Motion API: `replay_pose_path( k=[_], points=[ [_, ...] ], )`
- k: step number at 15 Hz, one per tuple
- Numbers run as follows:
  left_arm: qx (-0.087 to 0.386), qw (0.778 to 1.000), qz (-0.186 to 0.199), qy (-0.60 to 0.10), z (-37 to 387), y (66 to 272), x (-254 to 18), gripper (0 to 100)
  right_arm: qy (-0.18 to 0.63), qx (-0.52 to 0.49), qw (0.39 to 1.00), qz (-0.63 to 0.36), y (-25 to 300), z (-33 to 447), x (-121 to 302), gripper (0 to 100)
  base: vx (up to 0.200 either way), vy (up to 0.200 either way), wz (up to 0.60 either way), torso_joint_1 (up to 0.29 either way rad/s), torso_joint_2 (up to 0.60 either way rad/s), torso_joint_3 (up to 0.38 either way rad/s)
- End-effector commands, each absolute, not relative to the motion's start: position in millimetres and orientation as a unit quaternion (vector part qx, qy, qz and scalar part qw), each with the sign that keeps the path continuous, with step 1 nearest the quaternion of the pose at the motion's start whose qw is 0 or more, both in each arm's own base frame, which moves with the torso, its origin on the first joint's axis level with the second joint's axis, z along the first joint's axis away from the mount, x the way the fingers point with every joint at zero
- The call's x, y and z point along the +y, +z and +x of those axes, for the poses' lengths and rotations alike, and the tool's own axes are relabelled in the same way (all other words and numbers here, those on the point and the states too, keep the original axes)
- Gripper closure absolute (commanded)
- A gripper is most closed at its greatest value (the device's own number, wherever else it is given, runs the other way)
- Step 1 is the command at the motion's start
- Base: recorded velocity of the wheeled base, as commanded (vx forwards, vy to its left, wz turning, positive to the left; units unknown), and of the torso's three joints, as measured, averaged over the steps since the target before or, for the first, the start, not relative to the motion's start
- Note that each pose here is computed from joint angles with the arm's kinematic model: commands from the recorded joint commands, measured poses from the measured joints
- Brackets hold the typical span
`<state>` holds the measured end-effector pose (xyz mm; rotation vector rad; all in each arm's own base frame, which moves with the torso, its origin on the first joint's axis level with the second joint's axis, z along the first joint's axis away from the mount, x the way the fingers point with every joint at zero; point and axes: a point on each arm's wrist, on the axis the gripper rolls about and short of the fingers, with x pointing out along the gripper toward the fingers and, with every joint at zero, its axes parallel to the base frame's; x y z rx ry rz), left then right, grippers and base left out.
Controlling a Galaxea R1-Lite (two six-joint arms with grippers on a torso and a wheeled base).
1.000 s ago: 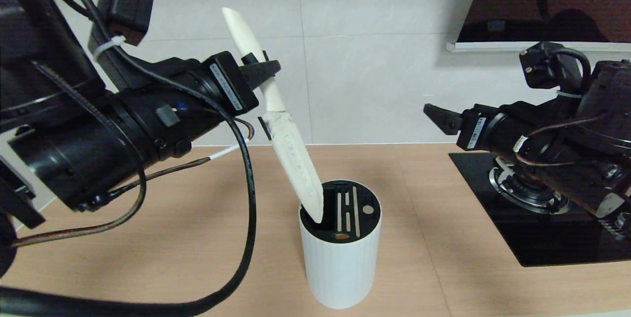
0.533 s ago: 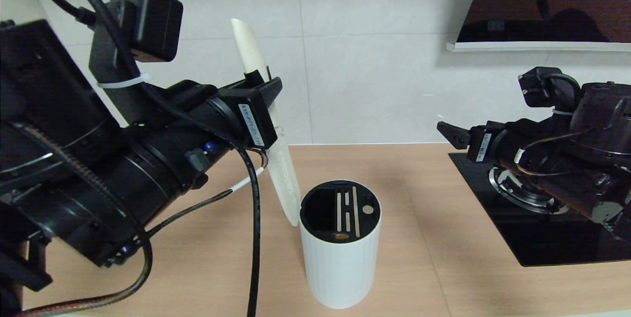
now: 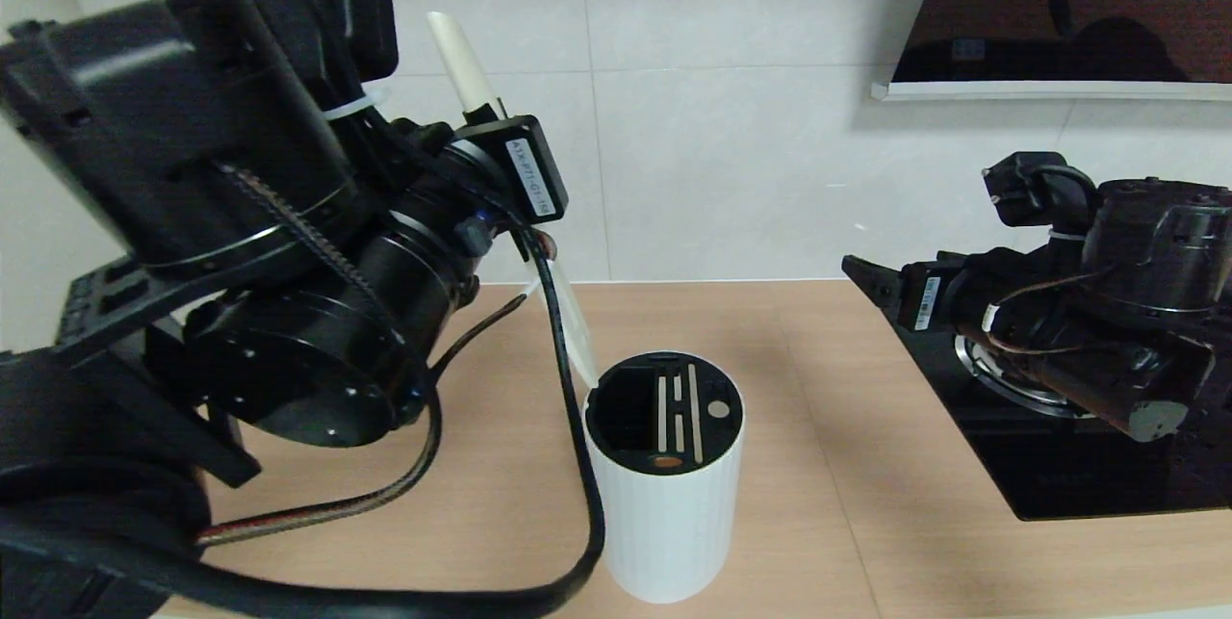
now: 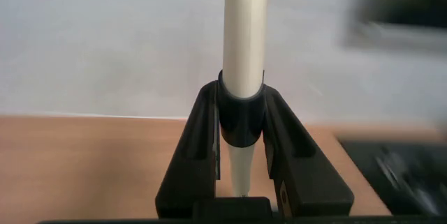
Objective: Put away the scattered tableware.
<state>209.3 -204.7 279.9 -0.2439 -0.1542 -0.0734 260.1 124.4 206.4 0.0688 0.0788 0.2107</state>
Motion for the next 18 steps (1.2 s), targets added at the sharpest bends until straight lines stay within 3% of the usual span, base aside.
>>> replay_pose_path(
  k=[1,9,14,18],
  points=[
    [-0.065,0.989,-0.120,-0.052,209.9,271.3,-218.9,100,0.105,0.045,0.993,0.032,203.1,262.1,125.6,0,0.000,0.000,0.00,0.000,0.00,0.000],
    [-0.022,0.992,-0.102,-0.067,219.2,235.1,-244.4,100,0.105,0.049,0.993,0.030,200.4,263.5,126.8,0,0.000,0.000,0.00,0.000,0.00,0.000],
    [-0.020,0.993,-0.099,-0.067,219.3,233.3,-244.4,100,0.104,0.049,0.993,0.022,200.0,263.4,126.7,0,0.000,0.000,0.00,0.000,0.00,0.000],
    [-0.001,0.995,-0.080,-0.064,225.3,214.8,-251.7,100,0.106,0.049,0.993,0.022,200.0,263.2,127.2,0,0.000,0.000,0.00,0.000,0.00,0.000]
  ],
)
